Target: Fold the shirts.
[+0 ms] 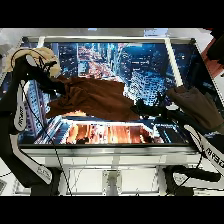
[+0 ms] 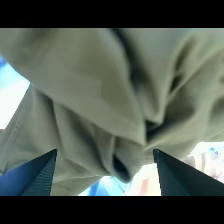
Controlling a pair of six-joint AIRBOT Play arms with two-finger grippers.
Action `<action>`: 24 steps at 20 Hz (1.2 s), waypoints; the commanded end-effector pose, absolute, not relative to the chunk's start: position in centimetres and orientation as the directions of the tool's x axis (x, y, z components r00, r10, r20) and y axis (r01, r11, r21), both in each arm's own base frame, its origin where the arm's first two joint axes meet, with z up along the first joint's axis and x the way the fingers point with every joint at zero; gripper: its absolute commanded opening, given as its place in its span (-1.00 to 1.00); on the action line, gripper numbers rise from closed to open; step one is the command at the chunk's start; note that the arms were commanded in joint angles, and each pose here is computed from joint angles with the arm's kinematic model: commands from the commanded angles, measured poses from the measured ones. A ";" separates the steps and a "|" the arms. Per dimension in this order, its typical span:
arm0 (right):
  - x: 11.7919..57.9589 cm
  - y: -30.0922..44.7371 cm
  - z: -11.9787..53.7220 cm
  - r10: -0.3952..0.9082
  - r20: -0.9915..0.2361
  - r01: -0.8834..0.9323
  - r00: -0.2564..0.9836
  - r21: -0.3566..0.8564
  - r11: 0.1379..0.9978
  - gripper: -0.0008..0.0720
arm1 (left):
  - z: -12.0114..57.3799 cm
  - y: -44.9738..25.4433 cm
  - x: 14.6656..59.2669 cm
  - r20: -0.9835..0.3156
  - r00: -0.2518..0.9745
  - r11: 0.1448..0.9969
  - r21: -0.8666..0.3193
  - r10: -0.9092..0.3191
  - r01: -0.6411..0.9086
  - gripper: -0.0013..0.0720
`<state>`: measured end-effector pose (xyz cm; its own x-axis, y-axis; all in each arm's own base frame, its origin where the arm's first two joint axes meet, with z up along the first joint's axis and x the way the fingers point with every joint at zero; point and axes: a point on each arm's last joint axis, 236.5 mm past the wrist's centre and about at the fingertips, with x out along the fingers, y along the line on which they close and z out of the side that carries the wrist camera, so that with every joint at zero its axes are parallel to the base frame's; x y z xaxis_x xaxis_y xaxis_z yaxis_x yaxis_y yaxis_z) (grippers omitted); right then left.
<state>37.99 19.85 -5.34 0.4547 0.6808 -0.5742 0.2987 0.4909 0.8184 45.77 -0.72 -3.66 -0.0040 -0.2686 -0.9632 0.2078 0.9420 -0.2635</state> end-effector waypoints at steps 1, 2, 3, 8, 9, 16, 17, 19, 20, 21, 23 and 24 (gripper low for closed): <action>38.6 20.1 -4.5 0.688 -0.558 0.258 0.464 0.828 0.498 -0.89 | -5.8 -1.4 45.0 -0.930 -0.055 0.912 -0.366 -0.363 0.186 0.95; 38.2 20.3 -4.4 0.699 -0.556 0.251 0.450 0.830 0.498 -0.89 | -5.9 -2.1 45.2 -0.918 -0.056 0.898 -0.395 -0.392 0.193 0.95; 37.8 20.7 -4.3 0.714 -0.550 0.245 0.433 0.834 0.495 -0.81 | -6.0 -2.7 45.3 -0.907 -0.055 0.886 -0.419 -0.417 0.198 0.95; 36.9 21.6 -3.8 0.752 -0.528 0.216 0.396 0.849 0.482 -0.38 | -6.0 -3.0 44.9 -0.900 -0.074 0.877 -0.436 -0.430 0.204 -0.23; 36.8 21.7 -3.7 0.757 -0.525 0.214 0.390 0.851 0.480 -0.38 | -6.0 -3.0 44.7 -0.899 -0.082 0.875 -0.439 -0.431 0.205 -0.92; 32.5 20.7 -7.7 0.715 -0.658 0.248 0.235 0.752 0.611 -0.38 | -5.8 -3.2 43.6 -0.890 -0.128 0.866 -0.455 -0.437 0.209 -0.93; 31.4 20.8 -8.5 0.716 -0.664 0.318 0.214 0.741 0.592 -0.38 | -5.8 -3.2 43.6 -0.890 -0.128 0.866 -0.455 -0.437 0.209 -0.93; 30.0 22.1 -9.0 0.744 -0.636 0.395 0.207 0.750 0.531 -0.28 | -5.8 -3.2 43.6 -0.890 -0.127 0.866 -0.455 -0.437 0.209 -0.93; 29.6 22.8 -9.2 0.750 -0.626 0.420 0.211 0.751 0.509 0.02 | -5.8 -3.2 43.7 -0.890 -0.127 0.866 -0.455 -0.437 0.209 -0.93; 29.3 23.2 -9.5 0.743 -0.635 0.419 0.212 0.746 0.517 0.11 | -5.8 -3.2 43.7 -0.890 -0.127 0.866 -0.455 -0.437 0.209 -0.93; 30.2 23.1 -10.4 0.690 -0.674 0.411 0.264 0.726 0.551 0.11 | -5.8 -3.2 43.6 -0.890 -0.127 0.866 -0.455 -0.437 0.209 -0.93; 31.2 22.8 -10.6 0.663 -0.682 0.430 0.309 0.722 0.542 0.11 | -5.8 -3.2 43.6 -0.890 -0.128 0.866 -0.455 -0.437 0.209 -0.93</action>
<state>30.11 23.07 -9.59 0.2346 0.7216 -0.6514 0.3814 0.5480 0.7445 43.68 -3.22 -5.77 -0.1258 -0.4368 -0.8907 0.2102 0.8657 -0.4542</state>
